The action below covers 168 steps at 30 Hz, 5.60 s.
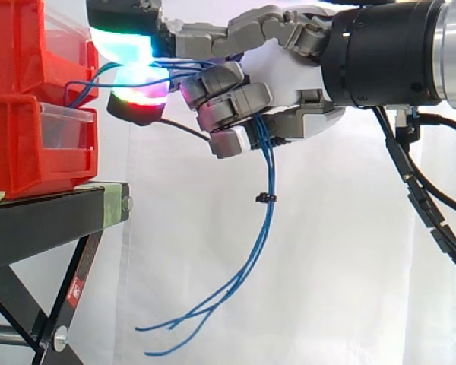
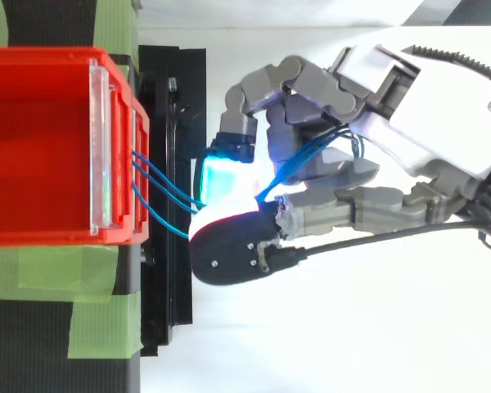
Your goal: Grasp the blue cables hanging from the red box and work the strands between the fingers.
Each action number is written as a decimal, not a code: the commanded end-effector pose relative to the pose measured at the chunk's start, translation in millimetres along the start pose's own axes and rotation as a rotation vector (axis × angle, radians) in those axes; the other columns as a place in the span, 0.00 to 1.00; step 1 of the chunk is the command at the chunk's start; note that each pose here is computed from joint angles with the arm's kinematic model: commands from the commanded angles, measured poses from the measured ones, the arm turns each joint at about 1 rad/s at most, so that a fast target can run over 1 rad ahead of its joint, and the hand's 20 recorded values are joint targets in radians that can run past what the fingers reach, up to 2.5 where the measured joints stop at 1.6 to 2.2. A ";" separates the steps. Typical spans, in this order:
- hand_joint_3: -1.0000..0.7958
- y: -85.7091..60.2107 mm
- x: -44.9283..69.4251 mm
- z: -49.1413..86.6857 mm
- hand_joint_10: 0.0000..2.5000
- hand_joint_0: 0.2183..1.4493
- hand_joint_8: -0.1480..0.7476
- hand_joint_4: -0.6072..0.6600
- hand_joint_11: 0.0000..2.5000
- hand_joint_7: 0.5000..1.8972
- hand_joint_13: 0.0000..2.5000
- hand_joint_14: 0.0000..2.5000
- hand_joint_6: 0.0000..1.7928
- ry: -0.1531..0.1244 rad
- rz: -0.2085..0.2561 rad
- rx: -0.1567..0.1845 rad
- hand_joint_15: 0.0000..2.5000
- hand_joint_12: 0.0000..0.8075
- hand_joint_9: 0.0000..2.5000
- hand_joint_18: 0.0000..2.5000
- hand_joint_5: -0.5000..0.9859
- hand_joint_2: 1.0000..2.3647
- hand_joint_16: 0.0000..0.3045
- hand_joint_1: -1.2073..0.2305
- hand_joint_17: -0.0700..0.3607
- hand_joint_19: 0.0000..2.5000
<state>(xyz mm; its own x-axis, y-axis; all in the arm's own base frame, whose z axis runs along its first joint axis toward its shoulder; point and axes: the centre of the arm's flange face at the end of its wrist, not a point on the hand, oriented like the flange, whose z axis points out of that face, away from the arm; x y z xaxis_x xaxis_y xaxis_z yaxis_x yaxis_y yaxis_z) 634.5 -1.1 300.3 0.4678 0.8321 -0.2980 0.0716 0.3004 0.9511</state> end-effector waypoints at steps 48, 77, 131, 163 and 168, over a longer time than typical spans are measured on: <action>0.51 0.6 -0.6 1.1 1.00 0.75 0.59 0.82 0.99 0.34 0.40 1.00 0.01 -0.005 0.005 -0.005 0.53 0.52 0.27 0.55 0.71 0.00 0.15 0.34 0.40 0.51; 0.43 0.6 -0.6 1.1 1.00 0.54 0.59 0.78 0.99 0.35 0.40 1.00 0.01 -0.005 0.005 -0.005 0.53 0.52 0.27 0.55 0.68 0.15 0.15 0.42 0.40 0.51; 0.00 2.5 1.0 1.8 1.00 0.60 0.59 0.67 0.99 0.50 0.40 1.00 0.63 -0.007 0.013 -0.017 0.53 0.52 0.27 0.55 0.35 0.00 0.15 0.27 0.40 0.51; 0.00 2.7 1.1 1.9 1.00 0.62 0.59 0.70 0.99 0.42 0.40 1.00 0.68 -0.007 0.014 -0.018 0.53 0.52 0.27 0.55 0.26 0.00 0.15 0.28 0.40 0.51; 0.00 2.7 1.1 1.9 1.00 0.63 0.59 0.69 0.99 0.41 0.40 1.00 0.73 -0.007 0.014 -0.018 0.53 0.52 0.27 0.55 0.30 0.00 0.15 0.29 0.40 0.51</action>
<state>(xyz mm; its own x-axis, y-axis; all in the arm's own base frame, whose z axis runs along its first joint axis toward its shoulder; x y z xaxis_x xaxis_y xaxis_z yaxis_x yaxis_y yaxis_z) 636.8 -0.4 302.5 0.4753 0.8326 -0.2844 0.0499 0.2973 0.9535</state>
